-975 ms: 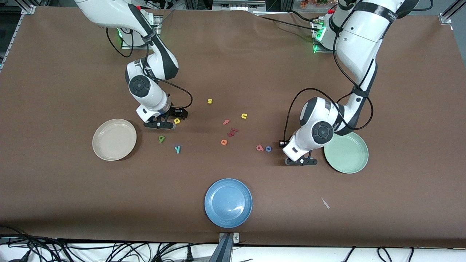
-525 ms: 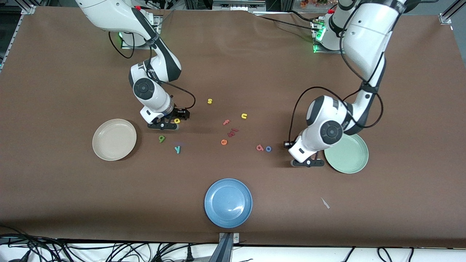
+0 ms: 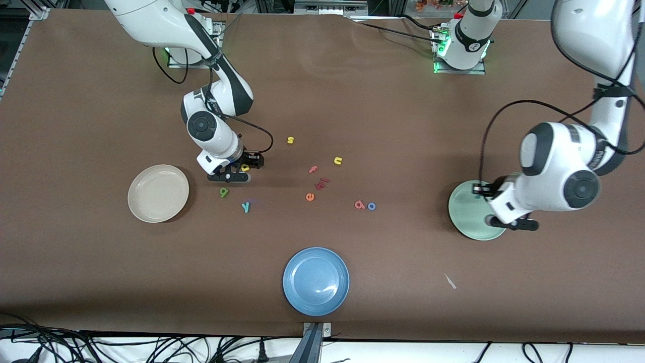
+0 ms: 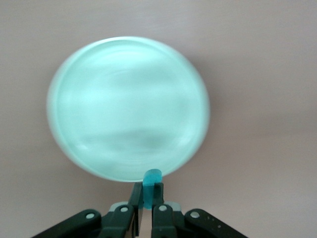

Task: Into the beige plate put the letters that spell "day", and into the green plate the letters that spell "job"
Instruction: 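Carry the cyan r onto the green plate while the right gripper grasps yellow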

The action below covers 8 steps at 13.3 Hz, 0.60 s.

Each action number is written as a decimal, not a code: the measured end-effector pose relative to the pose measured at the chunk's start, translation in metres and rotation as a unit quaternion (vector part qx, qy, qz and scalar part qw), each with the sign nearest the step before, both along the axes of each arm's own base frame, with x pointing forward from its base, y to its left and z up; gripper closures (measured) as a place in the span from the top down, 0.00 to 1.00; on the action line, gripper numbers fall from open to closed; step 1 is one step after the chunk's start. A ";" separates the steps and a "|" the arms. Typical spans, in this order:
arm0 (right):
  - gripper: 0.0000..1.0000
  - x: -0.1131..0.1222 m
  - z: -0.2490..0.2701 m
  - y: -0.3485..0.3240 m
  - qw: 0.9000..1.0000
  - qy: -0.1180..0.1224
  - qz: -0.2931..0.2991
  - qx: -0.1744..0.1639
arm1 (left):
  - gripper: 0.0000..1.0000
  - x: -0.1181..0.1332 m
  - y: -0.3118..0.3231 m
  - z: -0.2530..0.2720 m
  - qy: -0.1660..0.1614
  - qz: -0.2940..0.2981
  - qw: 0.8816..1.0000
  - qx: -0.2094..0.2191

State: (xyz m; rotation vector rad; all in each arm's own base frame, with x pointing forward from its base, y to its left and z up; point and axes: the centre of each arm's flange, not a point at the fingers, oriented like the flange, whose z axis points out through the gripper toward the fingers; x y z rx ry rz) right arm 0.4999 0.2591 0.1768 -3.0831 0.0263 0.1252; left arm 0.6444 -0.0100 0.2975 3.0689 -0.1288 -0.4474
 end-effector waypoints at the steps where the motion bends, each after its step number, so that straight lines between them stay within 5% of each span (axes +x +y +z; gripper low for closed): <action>1: 0.79 0.000 -0.001 0.000 1.000 0.000 0.001 0.000 | 0.08 -0.001 0.018 -0.009 0.006 -0.002 1.000 0.004; 8: 0.57 0.002 -0.003 -0.004 1.000 0.001 0.018 0.000 | 0.14 0.003 0.043 -0.090 0.007 -0.002 1.000 -0.006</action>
